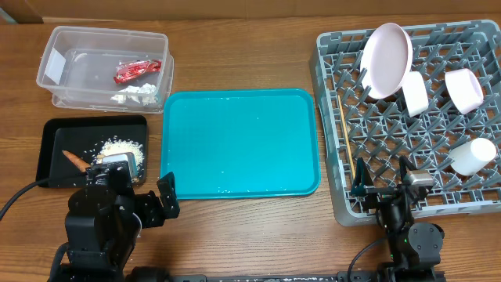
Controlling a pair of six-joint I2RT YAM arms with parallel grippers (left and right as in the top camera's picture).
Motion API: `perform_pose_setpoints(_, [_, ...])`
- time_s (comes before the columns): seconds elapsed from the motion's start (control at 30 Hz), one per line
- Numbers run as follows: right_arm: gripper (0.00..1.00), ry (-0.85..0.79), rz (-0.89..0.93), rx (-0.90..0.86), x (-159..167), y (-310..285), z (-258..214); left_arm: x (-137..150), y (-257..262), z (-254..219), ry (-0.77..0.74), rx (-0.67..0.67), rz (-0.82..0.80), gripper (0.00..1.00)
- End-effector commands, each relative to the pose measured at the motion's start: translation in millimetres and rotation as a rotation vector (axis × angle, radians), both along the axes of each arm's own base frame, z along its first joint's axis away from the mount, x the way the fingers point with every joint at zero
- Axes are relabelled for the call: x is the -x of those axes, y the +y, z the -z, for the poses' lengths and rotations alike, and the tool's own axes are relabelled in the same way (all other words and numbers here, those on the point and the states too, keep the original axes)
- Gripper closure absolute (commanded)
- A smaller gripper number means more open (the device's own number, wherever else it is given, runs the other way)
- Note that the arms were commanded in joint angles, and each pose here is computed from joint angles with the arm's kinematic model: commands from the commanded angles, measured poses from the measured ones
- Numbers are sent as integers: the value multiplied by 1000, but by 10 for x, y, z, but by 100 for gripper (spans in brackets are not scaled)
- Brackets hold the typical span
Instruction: Sort waste into correct bins and load items into the dishwasher
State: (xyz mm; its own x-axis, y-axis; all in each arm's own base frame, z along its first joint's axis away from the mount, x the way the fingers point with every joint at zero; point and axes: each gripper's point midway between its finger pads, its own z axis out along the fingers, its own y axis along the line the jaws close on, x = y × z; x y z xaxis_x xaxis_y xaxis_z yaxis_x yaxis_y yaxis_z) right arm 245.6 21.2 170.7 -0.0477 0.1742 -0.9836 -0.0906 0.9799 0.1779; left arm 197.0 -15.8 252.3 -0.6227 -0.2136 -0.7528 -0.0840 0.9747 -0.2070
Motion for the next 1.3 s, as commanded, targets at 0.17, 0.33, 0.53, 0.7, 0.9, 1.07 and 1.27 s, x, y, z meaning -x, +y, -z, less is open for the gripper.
perform_pose_setpoints(0.17, [0, -8, 1, 3, 0, -5, 10, 10, 24, -1, -8, 1, -17, 0])
perform_pose_setpoints(0.33, [0, -8, 1, 3, 0, -5, 10, 47, 54, 29, 5, -22, -20, 0])
perform_pose_setpoints(0.53, [0, -8, 1, 3, 0, -5, 10, 14, 90, 153, -102, -64, -11, 0])
perform_pose_setpoints(0.7, [0, -8, 1, 3, 0, -5, 10, -81, 86, 469, -272, -51, -15, 0])
perform_pose_setpoints(0.9, [0, -8, 1, 3, 0, -5, 10, -237, 60, 628, -437, -36, -12, 0])
perform_pose_setpoints(1.07, [0, -8, 1, 3, 0, -5, 10, -399, 46, 610, -627, -45, -5, 0])
perform_pose_setpoints(1.27, [0, -8, 1, 3, 0, -5, 10, -484, 4, 566, -770, -118, 37, 0])
